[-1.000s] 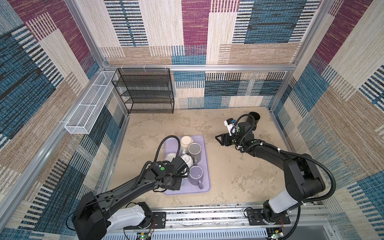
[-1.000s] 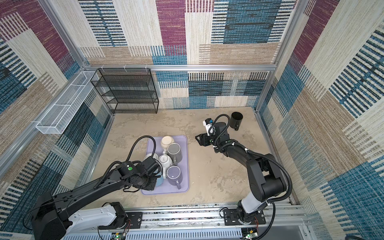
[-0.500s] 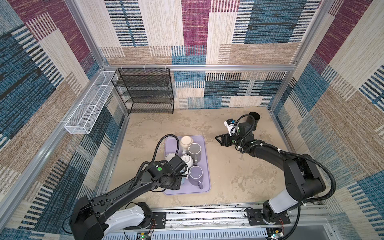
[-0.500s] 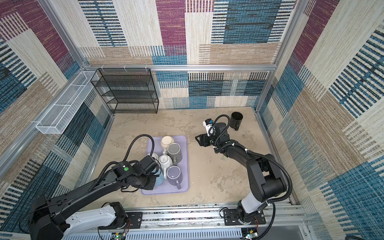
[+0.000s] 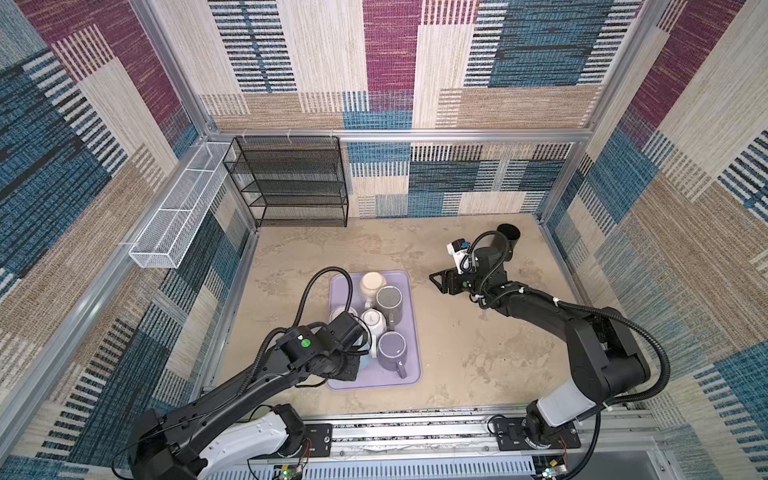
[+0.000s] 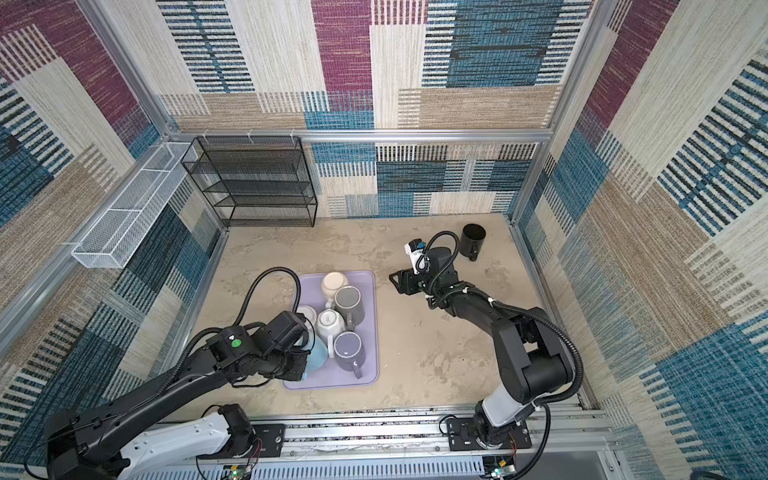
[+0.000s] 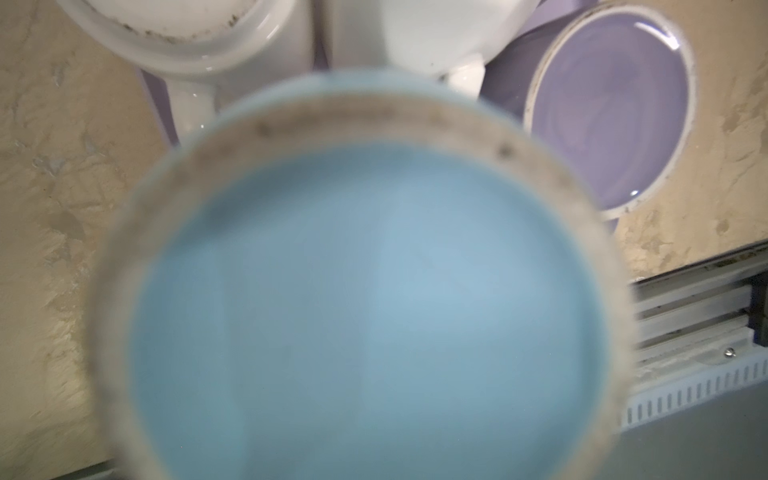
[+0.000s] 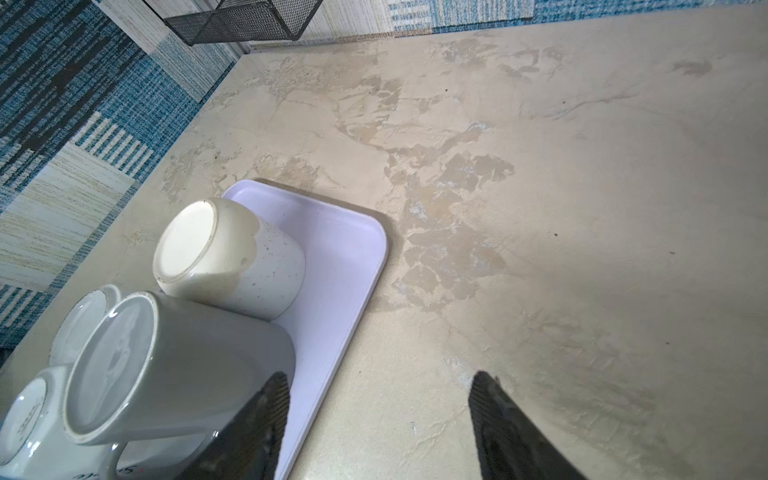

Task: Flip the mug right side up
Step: 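Lift the light blue mug off the tray with the left gripper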

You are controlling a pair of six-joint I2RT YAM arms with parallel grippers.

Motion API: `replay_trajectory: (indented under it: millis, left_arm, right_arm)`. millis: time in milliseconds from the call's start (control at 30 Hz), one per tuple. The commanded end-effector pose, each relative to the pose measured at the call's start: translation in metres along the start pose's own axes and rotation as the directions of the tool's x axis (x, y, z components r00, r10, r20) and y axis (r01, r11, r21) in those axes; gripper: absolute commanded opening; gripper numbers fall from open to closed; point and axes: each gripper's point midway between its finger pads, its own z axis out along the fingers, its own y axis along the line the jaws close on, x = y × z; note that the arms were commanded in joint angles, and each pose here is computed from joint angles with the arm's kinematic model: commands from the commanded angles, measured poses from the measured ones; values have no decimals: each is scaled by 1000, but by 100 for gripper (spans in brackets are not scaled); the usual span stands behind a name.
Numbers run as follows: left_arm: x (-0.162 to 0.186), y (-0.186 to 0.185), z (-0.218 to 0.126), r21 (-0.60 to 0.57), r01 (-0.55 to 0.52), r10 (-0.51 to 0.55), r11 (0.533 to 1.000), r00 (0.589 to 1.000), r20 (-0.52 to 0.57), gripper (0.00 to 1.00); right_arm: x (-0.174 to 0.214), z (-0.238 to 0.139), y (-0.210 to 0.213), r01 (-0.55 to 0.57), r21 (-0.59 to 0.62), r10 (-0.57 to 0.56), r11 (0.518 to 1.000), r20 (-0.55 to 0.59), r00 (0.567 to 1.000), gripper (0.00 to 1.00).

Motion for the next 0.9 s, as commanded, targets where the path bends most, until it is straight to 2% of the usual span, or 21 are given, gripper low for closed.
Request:
replay_trajectory:
  millis: [0,633,867]
  left_arm:
    - [-10,-6,-8,22,-39,38,999,998,41,0]
    - [-49,-26,-39,34,-141,135,989,981,138,0]
    - [-50,-28,-44,47,-151,142,987,978,151,0]
  right_arm:
    - [-8,0,2,8,-8,-7,1000,29,1000,71]
    - [-7,-2,3,30,-2,-29,1000,12,999,72]
    - [-9,-1,4,33,-8,-33,999,10,999,72]
